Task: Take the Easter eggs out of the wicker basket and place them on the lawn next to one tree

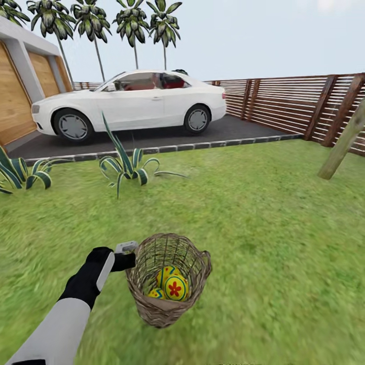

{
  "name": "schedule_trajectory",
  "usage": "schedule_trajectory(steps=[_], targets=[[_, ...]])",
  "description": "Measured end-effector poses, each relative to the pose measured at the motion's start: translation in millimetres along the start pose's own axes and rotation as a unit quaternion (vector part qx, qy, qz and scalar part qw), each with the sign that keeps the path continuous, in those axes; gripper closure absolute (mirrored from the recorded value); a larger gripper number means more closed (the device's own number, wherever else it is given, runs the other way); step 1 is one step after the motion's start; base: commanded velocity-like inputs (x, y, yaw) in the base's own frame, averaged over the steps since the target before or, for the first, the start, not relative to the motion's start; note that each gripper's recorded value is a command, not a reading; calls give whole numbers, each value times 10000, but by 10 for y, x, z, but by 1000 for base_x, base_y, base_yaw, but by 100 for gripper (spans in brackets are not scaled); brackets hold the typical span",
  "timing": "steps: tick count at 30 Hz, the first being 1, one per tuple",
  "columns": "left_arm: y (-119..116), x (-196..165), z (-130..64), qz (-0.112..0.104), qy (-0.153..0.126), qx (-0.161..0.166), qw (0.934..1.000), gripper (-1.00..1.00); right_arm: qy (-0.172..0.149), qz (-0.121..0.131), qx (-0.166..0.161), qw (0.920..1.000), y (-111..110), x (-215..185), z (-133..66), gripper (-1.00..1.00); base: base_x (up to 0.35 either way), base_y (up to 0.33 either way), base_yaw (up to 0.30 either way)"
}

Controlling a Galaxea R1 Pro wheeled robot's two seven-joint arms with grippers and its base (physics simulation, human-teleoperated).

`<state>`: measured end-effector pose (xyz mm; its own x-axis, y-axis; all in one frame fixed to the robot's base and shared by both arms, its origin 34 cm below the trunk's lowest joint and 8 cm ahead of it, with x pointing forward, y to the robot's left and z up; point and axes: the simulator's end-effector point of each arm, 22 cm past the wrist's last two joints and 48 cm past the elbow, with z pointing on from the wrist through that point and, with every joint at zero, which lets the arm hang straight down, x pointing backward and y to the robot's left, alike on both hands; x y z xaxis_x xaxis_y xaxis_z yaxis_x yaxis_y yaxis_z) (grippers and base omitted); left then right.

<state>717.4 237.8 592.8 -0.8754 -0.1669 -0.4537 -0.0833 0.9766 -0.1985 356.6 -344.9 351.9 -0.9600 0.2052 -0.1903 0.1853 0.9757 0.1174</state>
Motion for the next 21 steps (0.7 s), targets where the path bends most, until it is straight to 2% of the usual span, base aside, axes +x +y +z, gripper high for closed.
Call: schedule_trajectory(steps=[1, 3, 7, 11, 21], targets=[[-9, -16, -19, -46, -3, 33, 10000, 100, 13, 130, 11, 9999, -10, 49, -20, -100, 0, 0, -287], [-11, -34, -50, -53, 6, 32, 10000, 100, 66, 226, -3, 9997, 23, 140, -52, -100, 0, 0, -287], [-111, -41, -98, -24, 48, 74, 10000, 100, 81, 237, -12, 9997, 51, 139, -123, -100, 0, 0, -288], [-321, -65, -155, -60, 68, 316, 9995, 100, 82, 238, -13, 9997, 63, 116, -196, -100, 0, 0, -288], [-354, -124, -297, -49, 115, 327, 9994, 100, 86, 232, -16, 9997, 93, 62, -376, -100, 0, 0, -282]])
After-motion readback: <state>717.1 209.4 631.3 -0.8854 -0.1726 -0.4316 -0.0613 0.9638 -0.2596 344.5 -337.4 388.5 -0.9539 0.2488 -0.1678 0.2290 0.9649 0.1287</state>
